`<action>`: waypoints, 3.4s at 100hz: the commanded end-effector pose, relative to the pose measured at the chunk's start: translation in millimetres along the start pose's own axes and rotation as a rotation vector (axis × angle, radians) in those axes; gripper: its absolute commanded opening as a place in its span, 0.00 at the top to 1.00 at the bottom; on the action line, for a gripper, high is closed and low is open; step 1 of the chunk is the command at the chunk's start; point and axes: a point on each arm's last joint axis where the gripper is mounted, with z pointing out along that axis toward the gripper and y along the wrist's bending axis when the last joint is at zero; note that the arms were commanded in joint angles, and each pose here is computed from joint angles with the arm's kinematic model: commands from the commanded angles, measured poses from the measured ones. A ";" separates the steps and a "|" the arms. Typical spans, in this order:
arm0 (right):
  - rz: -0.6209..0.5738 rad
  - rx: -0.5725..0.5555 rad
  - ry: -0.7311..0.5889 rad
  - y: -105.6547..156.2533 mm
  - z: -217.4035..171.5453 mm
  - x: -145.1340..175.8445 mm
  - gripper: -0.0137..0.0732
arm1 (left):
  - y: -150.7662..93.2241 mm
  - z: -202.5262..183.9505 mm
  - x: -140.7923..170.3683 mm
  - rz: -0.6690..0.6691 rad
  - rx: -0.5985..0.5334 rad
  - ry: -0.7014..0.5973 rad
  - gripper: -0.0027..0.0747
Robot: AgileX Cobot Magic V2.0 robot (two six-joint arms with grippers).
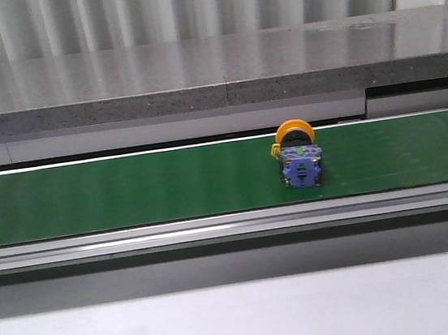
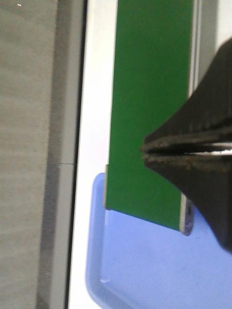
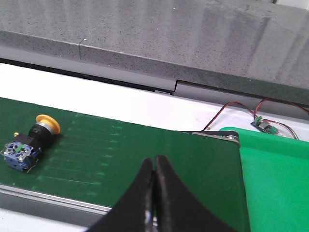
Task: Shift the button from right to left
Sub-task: 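Position the left gripper above the button riding along the belt, then close the left gripper on the button's blue base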
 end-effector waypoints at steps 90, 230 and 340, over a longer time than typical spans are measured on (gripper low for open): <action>-0.003 0.035 -0.088 -3.7 -3.5 -14.8 0.92 | -2.2 28.8 -24.8 0.012 -0.019 0.235 0.19; -0.003 0.035 -0.088 -3.7 -3.5 -14.8 0.92 | -143.1 133.9 -65.6 0.020 0.457 0.392 0.14; -0.003 0.035 -0.088 -3.7 -3.5 -14.8 0.92 | -196.3 218.4 -8.4 0.240 0.308 0.640 0.59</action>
